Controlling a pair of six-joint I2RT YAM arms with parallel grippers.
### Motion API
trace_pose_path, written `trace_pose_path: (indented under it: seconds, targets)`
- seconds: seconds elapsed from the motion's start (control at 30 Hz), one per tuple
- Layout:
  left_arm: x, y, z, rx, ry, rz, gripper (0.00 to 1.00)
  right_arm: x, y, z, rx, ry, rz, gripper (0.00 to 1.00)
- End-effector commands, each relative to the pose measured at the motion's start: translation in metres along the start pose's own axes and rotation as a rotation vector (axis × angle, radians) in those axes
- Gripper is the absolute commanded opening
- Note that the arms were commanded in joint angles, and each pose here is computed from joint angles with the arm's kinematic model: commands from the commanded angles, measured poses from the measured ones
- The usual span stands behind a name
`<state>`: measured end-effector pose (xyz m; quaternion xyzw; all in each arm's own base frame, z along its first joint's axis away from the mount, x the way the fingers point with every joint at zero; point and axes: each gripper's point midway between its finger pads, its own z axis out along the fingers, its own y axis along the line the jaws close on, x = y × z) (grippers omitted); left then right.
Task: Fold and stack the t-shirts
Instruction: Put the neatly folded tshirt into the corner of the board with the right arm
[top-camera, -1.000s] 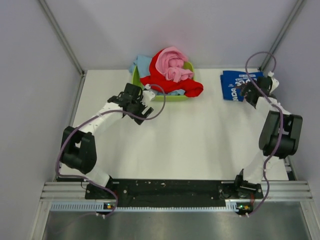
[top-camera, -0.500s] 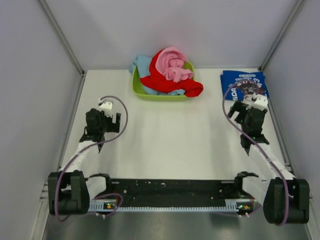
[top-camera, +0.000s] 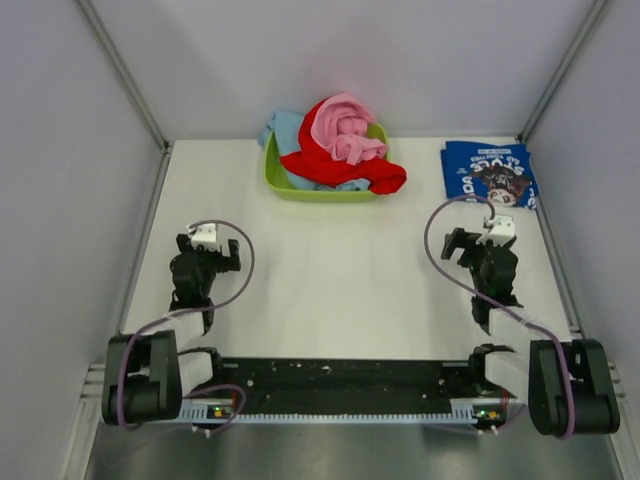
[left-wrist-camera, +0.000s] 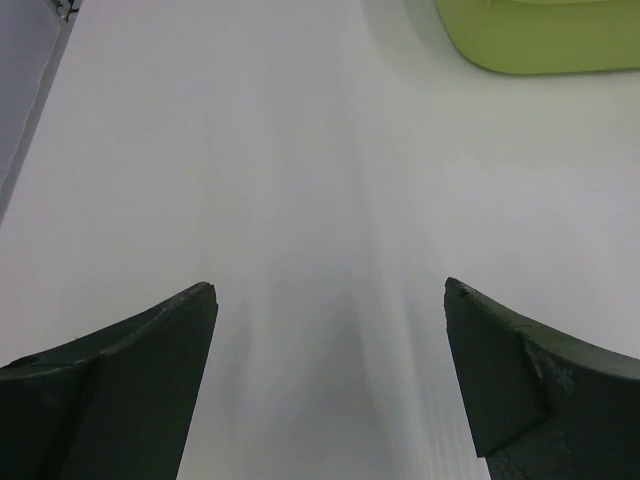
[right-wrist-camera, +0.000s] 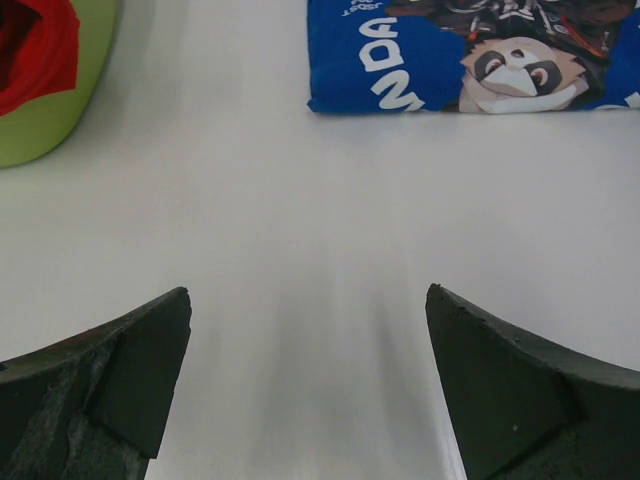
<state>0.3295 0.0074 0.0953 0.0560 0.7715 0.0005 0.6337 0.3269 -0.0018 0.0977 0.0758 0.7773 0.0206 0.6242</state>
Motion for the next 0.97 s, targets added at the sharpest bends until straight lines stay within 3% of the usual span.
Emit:
trace_pose_path:
  seconds: [0.0,0.17,0.47,0.63,0.87,0.93]
  targets:
    - [-0.053,0.002,0.017,0.017,-0.184,0.025,0.99,-0.027,0.030,0.006,-0.156,-0.111,-0.047,0.99]
    - [-0.050,0.001,0.020,0.028,-0.151,0.016,0.99,-0.033,0.050,0.004,-0.270,-0.156,-0.053,0.99]
    - [-0.047,-0.016,0.015,0.122,-0.134,0.011,0.99,-0.032,0.048,0.001,-0.255,-0.166,-0.048,0.99]
    - [-0.046,-0.003,0.020,0.044,-0.114,-0.035,0.99,-0.031,0.047,0.003,-0.249,-0.154,-0.044,0.99]
    - [-0.046,-0.014,0.017,0.113,-0.121,-0.008,0.99,-0.032,0.046,0.004,-0.243,-0.153,-0.041,0.99]
    - [-0.046,-0.007,0.018,0.068,-0.119,-0.027,0.99,-0.032,0.046,0.004,-0.242,-0.153,-0.041,0.99]
